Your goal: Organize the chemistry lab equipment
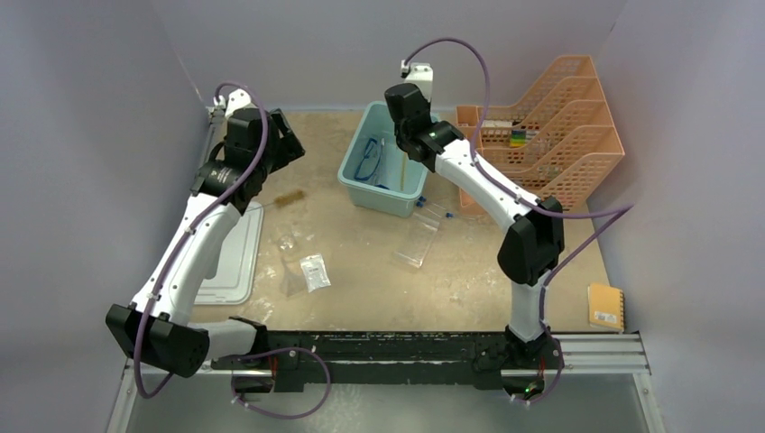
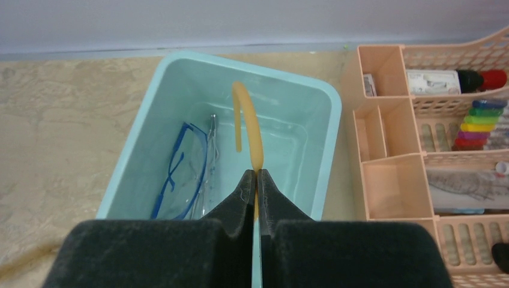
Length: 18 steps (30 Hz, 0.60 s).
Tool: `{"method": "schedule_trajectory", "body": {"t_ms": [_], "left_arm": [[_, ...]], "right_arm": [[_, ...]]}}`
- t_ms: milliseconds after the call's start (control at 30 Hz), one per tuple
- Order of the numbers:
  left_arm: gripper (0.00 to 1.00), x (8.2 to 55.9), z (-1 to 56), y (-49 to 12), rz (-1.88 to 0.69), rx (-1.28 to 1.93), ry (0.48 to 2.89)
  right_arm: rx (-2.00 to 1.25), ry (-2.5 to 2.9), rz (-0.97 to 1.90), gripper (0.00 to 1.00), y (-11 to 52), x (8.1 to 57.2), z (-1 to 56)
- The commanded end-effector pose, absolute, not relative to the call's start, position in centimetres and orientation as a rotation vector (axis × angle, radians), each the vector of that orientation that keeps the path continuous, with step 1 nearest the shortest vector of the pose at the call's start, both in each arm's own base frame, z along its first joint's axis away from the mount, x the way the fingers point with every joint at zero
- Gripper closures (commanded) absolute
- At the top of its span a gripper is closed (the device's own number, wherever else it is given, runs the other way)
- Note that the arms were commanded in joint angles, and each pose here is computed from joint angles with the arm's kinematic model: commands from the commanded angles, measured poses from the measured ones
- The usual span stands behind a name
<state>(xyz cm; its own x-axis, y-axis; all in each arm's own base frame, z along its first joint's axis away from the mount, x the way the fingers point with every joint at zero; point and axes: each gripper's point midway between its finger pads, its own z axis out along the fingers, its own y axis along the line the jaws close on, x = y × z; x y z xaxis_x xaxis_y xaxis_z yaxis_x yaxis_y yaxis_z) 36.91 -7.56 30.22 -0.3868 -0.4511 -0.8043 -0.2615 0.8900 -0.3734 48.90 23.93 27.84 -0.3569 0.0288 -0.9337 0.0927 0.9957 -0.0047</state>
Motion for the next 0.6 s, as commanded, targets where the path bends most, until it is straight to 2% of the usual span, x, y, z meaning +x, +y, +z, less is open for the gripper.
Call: {"method": "schedule_trajectory", "body": {"t_ms": [0,367,500,533,567], "left_arm": [[0.29,38.0,33.3,-7.5,-0.249,-0.519,1.907],[0.29,38.6,29.7,-8.7,-0.262,-0.513,2.019],[0.29,38.9,28.4,-9.5,-0.295,-0.505,2.051],[0.29,39.1,28.2,-9.7,-0.302,-0.504,2.058],[0.29,39.1,28.0,-9.9,-0.31,-0.503,2.064]], "right_arm": [[0.234,1.891,-0.089,1.0,22.6,49.9,28.4],[0.283,2.036,-0.052,1.0,23.4,50.6,20.2],[0.285,2.06,-0.137,1.0,22.8,51.2,18.3],[0.286,2.06,-0.168,0.99,22.6,51.4,17.9],[0.279,2.064,-0.198,0.94,22.3,51.5,17.6]]}}
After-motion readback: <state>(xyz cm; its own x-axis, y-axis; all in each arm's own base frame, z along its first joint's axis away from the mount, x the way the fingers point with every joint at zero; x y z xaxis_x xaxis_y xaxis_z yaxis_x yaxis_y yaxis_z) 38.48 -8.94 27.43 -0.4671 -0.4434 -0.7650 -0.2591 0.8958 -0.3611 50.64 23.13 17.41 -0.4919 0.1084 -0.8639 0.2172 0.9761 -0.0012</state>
